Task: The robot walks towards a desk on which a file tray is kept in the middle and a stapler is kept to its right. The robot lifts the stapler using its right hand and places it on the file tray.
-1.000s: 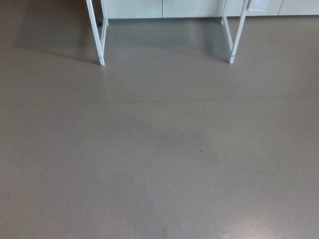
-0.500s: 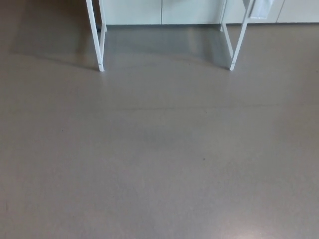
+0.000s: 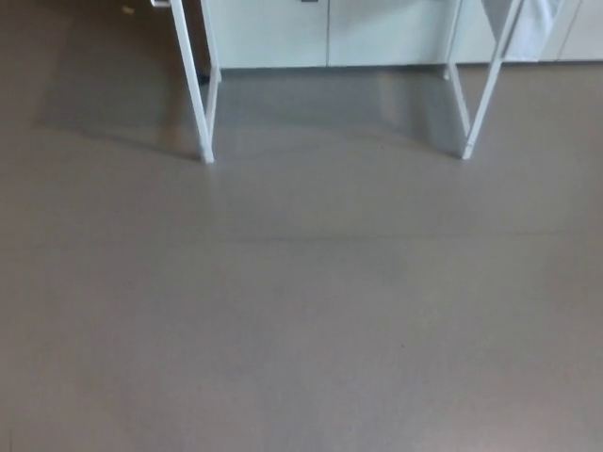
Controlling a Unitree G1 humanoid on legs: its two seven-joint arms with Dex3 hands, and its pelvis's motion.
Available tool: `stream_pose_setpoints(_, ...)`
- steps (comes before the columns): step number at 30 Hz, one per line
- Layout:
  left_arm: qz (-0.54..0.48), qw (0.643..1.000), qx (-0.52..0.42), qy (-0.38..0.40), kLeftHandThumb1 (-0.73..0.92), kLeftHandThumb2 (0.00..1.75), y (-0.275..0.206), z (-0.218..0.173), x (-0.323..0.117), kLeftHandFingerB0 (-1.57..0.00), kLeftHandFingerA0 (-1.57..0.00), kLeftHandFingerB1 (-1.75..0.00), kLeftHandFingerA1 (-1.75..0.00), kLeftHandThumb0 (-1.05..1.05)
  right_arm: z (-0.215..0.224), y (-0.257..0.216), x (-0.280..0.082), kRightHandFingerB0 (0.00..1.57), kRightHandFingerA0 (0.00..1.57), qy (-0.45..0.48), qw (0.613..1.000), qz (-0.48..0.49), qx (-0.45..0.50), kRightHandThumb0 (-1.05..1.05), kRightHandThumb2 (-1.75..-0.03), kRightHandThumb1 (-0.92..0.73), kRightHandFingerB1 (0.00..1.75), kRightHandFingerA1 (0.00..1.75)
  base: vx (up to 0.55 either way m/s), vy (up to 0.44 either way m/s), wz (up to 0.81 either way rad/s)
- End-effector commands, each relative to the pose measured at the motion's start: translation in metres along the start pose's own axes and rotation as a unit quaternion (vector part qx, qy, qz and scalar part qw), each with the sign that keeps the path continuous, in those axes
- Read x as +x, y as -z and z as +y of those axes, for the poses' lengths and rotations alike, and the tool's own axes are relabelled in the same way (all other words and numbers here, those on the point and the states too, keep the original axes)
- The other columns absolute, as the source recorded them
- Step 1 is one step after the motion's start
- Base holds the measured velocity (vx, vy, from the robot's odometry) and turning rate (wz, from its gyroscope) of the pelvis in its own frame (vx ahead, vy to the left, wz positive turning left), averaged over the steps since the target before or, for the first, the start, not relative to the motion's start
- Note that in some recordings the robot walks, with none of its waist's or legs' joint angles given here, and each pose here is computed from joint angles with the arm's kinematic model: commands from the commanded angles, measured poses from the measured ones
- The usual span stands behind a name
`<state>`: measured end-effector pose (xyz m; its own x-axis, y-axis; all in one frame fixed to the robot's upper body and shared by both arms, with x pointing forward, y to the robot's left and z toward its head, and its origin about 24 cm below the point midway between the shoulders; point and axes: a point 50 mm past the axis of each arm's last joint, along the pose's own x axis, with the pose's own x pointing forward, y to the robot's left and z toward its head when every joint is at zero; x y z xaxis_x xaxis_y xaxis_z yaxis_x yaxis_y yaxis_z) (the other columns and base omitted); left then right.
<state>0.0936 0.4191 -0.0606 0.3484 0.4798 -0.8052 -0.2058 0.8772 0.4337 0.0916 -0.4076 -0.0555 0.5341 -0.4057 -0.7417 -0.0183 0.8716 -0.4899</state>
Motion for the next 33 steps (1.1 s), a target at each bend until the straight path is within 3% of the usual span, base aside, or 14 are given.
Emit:
stream_pose_setpoints(1,-0.006,1.0,0.014,-0.009,0.38,1.21,-0.001,0.004,-0.001,0.0,-0.17,-0.66,-0.77,-0.69,-0.006,-0.002,-0.002,0.11,0.09,0.014,1.0,-0.01,-0.003,-0.56,-0.62,-0.64,0.25,0.28,0.33,-0.176,0.05)
stream_pose_setpoints(4,-0.01,1.0,0.012,-0.003,0.41,1.23,-0.001,0.004,-0.001,0.0,-0.15,-0.66,-0.76,-0.69,-0.006,-0.006,0.0,0.1,0.08,0.009,1.0,-0.013,-0.006,-0.58,-0.62,-0.64,0.24,0.29,0.23,-0.1,0.0)
stream_pose_setpoints(5,-0.008,1.0,0.01,-0.006,0.54,1.07,-0.002,0.004,-0.001,-0.15,-0.25,-0.93,-1.09,-0.97,-0.006,-0.006,0.0,0.1,0.07,0.011,1.0,-0.019,-0.003,-0.57,-0.6,-0.65,0.26,0.3,0.25,-0.041,-0.03)
stream_pose_setpoints(6,-0.006,1.0,0.01,-0.008,0.39,1.2,-0.002,0.004,-0.001,0.0,-0.15,-0.65,-0.75,-0.69,-0.005,-0.006,0.0,0.1,0.09,0.012,1.0,-0.017,-0.007,-0.55,-0.62,-0.64,0.23,0.29,0.27,-0.007,-0.08)
stream_pose_setpoints(10,-0.008,1.0,0.004,-0.007,0.36,1.18,-0.002,0.003,-0.001,0.0,-0.18,-0.65,-0.76,-0.65,-0.007,-0.007,0.002,0.03,0.04,0.017,1.0,0.0,-0.016,-0.58,-0.83,-0.49,0.32,0.31,0.3,0.074,-0.17)
stream_pose_setpoints(11,-0.008,1.0,0.007,-0.005,0.36,1.17,-0.003,0.003,-0.001,-0.02,-0.2,-0.65,-0.77,-0.63,-0.007,-0.007,0.002,0.11,0.09,0.019,1.0,-0.006,-0.011,-0.52,-0.62,-0.63,0.24,0.27,0.37,0.146,-0.2)
stream_pose_setpoints(12,-0.008,1.0,0.013,-0.007,0.38,1.2,-0.002,0.004,-0.001,0.0,-0.18,-0.65,-0.76,-0.66,-0.007,-0.008,0.0,0.0,0.0,0.008,1.0,-0.017,0.004,-0.33,-1.01,-0.5,0.5,0.5,0.42,0.171,0.02)
stream_pose_setpoints(18,-0.008,1.0,0.023,-0.003,0.41,1.22,-0.002,0.003,-0.001,0.0,-0.16,-0.65,-0.75,-0.68,-0.009,-0.008,0.004,0.11,0.09,0.017,0.999,0.011,-0.031,-0.57,-0.61,-0.65,0.24,0.26,0.46,0.171,-0.24)
stream_pose_setpoints(19,-0.006,1.0,0.011,-0.005,0.37,1.19,-0.002,0.003,-0.001,0.0,-0.16,-0.65,-0.75,-0.66,-0.009,-0.008,0.005,0.0,0.0,0.021,0.999,0.006,-0.036,-0.34,-1.02,-0.49,0.49,0.5,0.31,0.119,0.05)
stream_pose_setpoints(20,-0.007,1.0,0.016,-0.006,0.37,1.19,-0.002,0.003,-0.001,-0.01,-0.22,-0.66,-0.78,-0.67,-0.009,-0.008,0.005,0.1,0.07,0.022,0.999,0.006,-0.034,-0.59,-0.6,-0.67,0.26,0.31,0.34,0.082,0.12)
stream_pose_setpoints(22,-0.007,1.0,0.009,-0.006,0.49,1.25,-0.002,0.003,-0.001,-0.2,-0.37,-0.79,-0.93,-1.05,-0.009,-0.008,0.003,0.04,0.04,0.017,0.999,-0.001,-0.039,-0.62,-0.85,-0.5,0.3,0.34,0.34,0.036,0.11)
stream_pose_setpoints(26,-0.006,1.0,-0.004,-0.009,0.37,1.2,-0.004,0.003,0.0,0.0,-0.15,-0.66,-0.76,-0.68,-0.008,-0.01,0.001,0.0,0.01,0.017,0.999,-0.013,-0.044,-0.63,-0.85,-0.48,0.31,0.36,0.37,-0.047,0.18)
stream_pose_setpoints(28,-0.007,1.0,-0.006,-0.012,0.52,1.08,-0.006,0.003,0.0,-0.13,-0.24,-0.97,-1.1,-0.97,-0.008,-0.013,0.002,0.03,0.01,0.019,0.998,-0.016,-0.049,-0.58,-0.86,-0.48,0.31,0.32,0.46,-0.172,0.04)
stream_pose_setpoints(33,-0.009,1.0,0.014,-0.014,0.42,1.22,-0.006,0.005,0.0,0.0,-0.18,-0.65,-0.76,-0.66,-0.005,-0.006,0.002,0.05,0.0,0.018,1.0,-0.013,-0.011,-0.58,-0.83,-0.42,0.37,0.44,0.37,-0.163,0.21)
